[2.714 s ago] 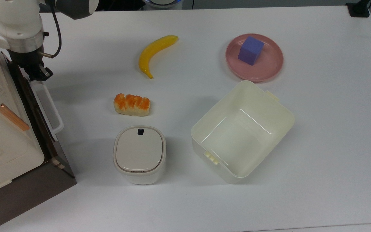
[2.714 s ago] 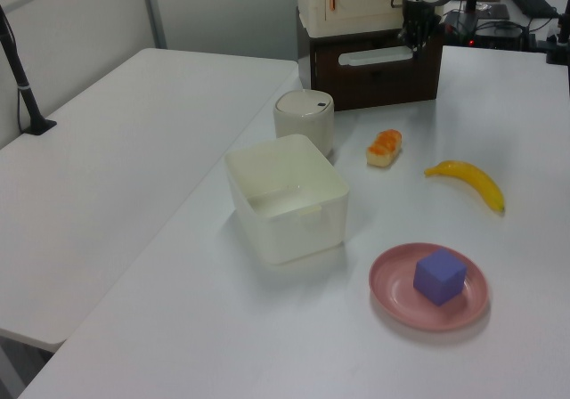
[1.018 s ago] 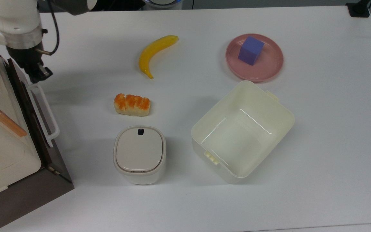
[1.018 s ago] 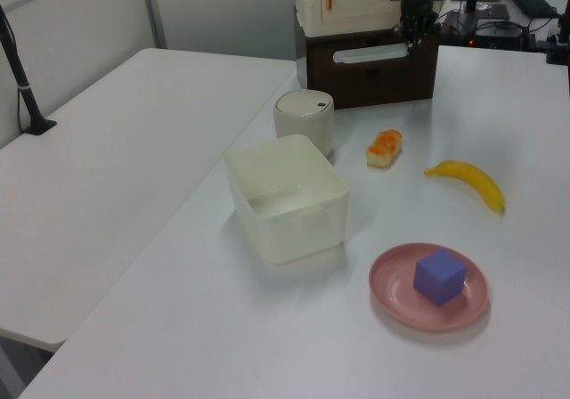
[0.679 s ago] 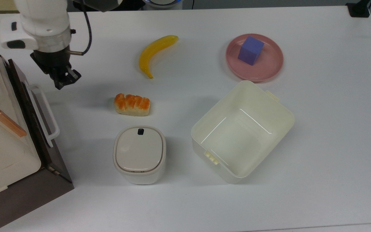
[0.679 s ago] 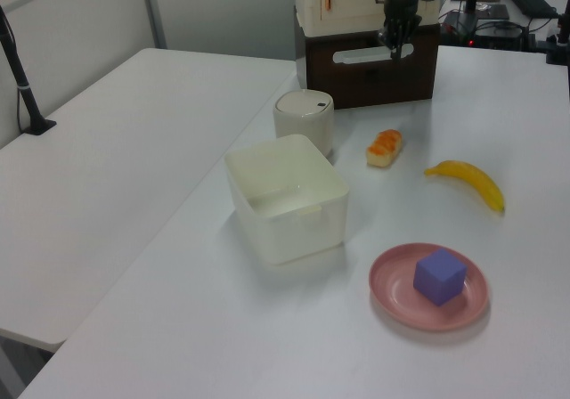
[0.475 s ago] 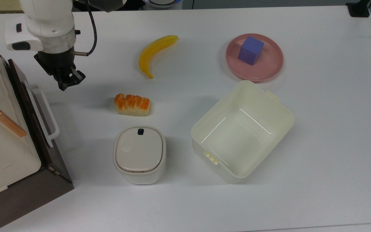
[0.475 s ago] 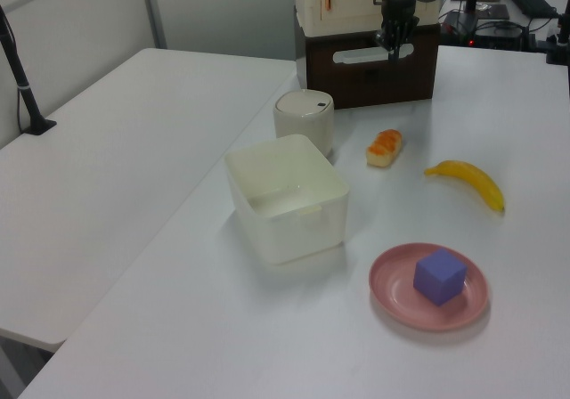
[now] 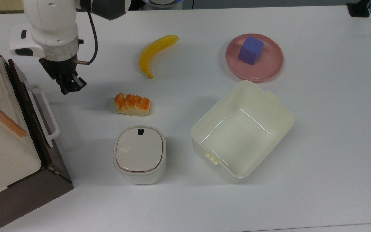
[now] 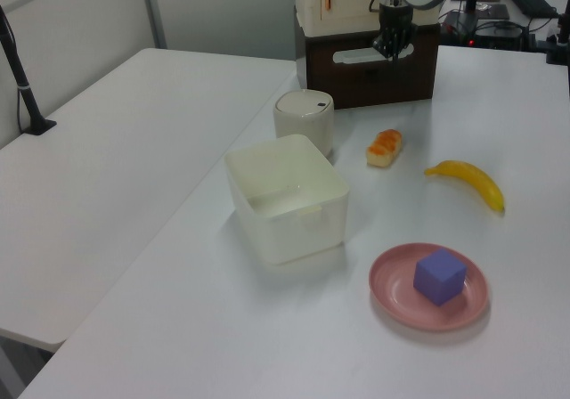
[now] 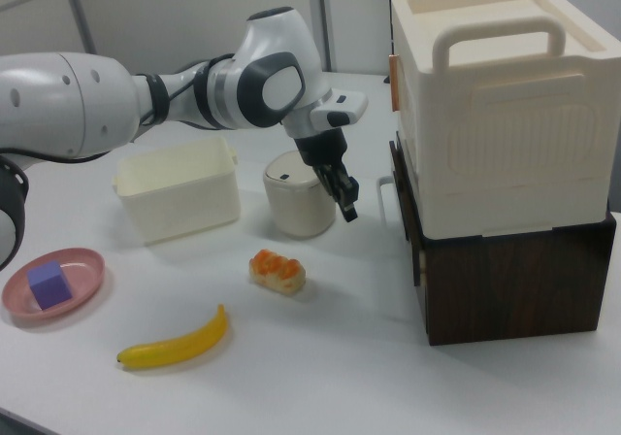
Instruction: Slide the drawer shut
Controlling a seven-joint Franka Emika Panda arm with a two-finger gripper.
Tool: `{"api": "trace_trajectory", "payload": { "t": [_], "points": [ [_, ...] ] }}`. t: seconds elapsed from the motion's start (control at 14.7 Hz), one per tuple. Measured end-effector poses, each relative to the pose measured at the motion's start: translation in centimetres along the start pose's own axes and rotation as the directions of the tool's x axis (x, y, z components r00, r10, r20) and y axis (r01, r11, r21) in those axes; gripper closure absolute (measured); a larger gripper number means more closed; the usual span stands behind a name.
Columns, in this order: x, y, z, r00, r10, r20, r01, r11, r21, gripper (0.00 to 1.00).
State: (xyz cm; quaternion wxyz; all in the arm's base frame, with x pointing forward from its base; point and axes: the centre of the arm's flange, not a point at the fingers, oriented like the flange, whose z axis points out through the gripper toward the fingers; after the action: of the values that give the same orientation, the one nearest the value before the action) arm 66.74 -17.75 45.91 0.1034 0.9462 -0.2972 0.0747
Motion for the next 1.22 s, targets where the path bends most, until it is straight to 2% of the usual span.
{"api": "trace_trajectory", "payload": {
  "t": [0.2,0.48,0.68,1.22],
  "points": [
    [1.1,0.6,0.2,0.994,0.086,-0.061,-0.085,0.996,0.028,0.99],
    [2.1,2.8,0.4,0.986,0.148,-0.079,-0.146,0.989,0.031,0.99],
    [3.0,3.6,-0.1,0.971,0.193,-0.144,-0.189,0.981,0.039,0.99],
    [3.7,5.5,0.2,0.96,0.223,-0.169,-0.223,0.975,0.022,0.99]
  ]
}}
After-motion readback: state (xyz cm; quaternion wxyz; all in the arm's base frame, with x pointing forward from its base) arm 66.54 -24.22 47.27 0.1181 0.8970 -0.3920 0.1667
